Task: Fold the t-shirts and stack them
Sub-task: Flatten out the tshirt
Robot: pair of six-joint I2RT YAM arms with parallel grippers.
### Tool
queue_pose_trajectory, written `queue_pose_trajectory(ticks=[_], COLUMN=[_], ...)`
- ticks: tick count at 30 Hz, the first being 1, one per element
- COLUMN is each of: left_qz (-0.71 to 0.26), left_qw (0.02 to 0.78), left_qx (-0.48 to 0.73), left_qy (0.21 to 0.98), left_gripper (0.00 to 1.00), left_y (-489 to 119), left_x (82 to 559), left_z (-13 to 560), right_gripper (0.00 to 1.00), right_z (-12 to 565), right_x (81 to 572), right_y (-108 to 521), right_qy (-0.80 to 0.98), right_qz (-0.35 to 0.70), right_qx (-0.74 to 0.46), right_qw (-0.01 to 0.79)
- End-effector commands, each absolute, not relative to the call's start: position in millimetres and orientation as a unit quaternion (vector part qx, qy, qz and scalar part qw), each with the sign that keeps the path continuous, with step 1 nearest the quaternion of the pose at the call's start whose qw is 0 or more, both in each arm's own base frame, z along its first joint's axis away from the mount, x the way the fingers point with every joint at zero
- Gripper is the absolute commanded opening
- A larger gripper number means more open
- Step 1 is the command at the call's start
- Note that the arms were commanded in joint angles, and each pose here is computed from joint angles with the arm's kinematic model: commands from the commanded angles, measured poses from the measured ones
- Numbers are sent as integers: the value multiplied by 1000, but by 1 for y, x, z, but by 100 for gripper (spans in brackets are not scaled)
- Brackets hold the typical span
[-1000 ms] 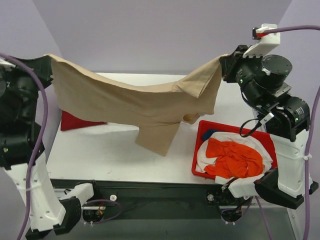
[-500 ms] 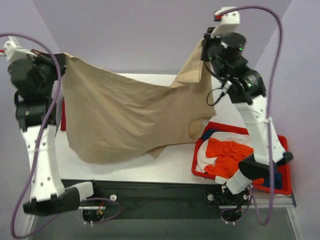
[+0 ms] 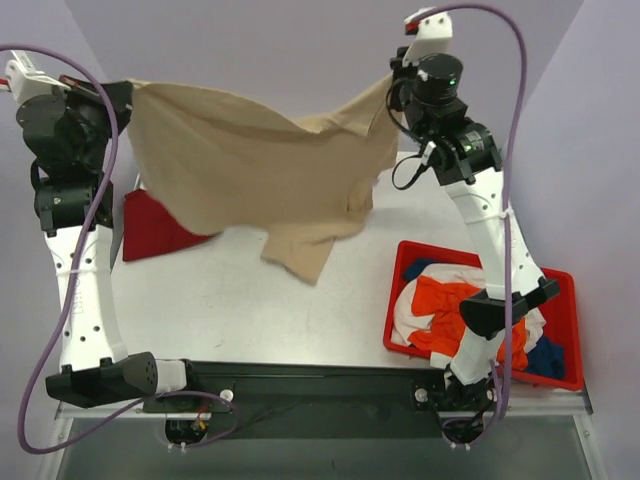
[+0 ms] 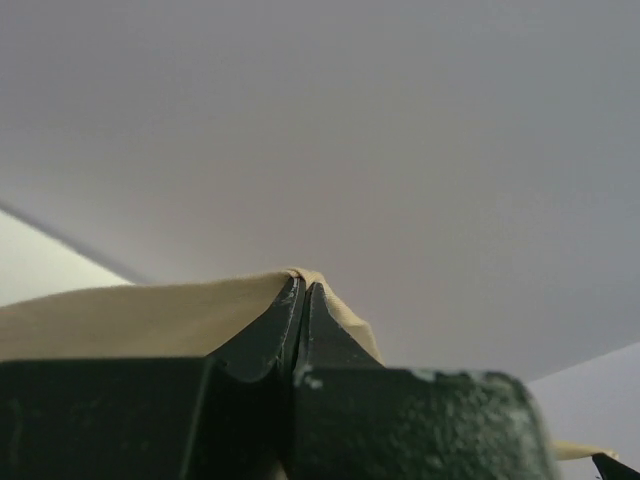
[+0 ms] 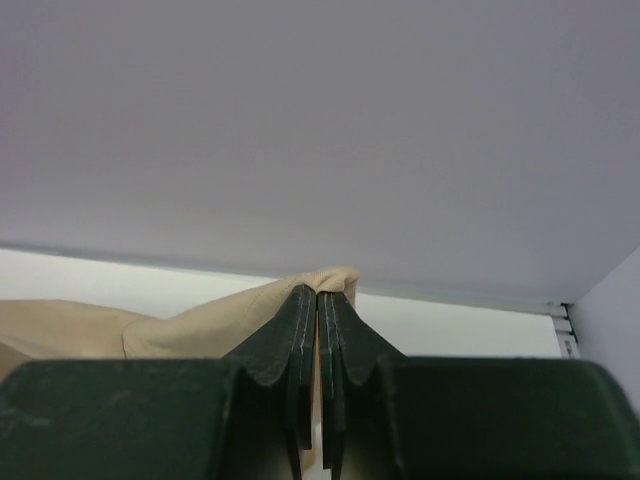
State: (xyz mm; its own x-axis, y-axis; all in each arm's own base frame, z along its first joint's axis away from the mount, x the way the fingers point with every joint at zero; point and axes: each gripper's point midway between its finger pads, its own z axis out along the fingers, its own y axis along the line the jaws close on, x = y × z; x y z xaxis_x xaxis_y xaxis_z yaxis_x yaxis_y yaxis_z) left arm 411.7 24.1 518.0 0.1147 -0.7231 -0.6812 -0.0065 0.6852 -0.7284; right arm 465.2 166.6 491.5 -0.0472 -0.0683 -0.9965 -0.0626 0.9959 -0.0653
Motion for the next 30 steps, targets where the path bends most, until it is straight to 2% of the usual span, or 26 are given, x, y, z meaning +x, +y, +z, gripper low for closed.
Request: queue_pose_trajectory(ticks=[1,4,12,18,23,25,27,30], left_qz=[-300,-297,-210,-184,-191,-193,-190,-175], left_qw=[786,817,887,908,904,892,874,834], left_qx=[-256,-261,-296,-292,-293,-301,-312,-332], left_qy=[477,419,287,237,246,278,319,405], left_gripper=[0,0,0,0,0,0,0,0], left_y=[18,22,53,57,58,60,63,69], left_x=[332,284,168,124,142,175,214,281], left_z=[625,651,690,712,707,689,664,597], right_gripper=[0,0,0,0,0,0,0,0], right_z=[594,625,694,730,732,721,693,635], right_x=[412,385,307,271,278,297,333,408], right_y=[137,130,132,118,126,126,140,135], right_qy=[624,580,482,424,416,433,471,540], right_qz=[29,46,67,103,101,76,68,60], right_qx=[6,16,-6,10,2,8,5,35], right_qw=[781,813,874,900,904,898,880,839])
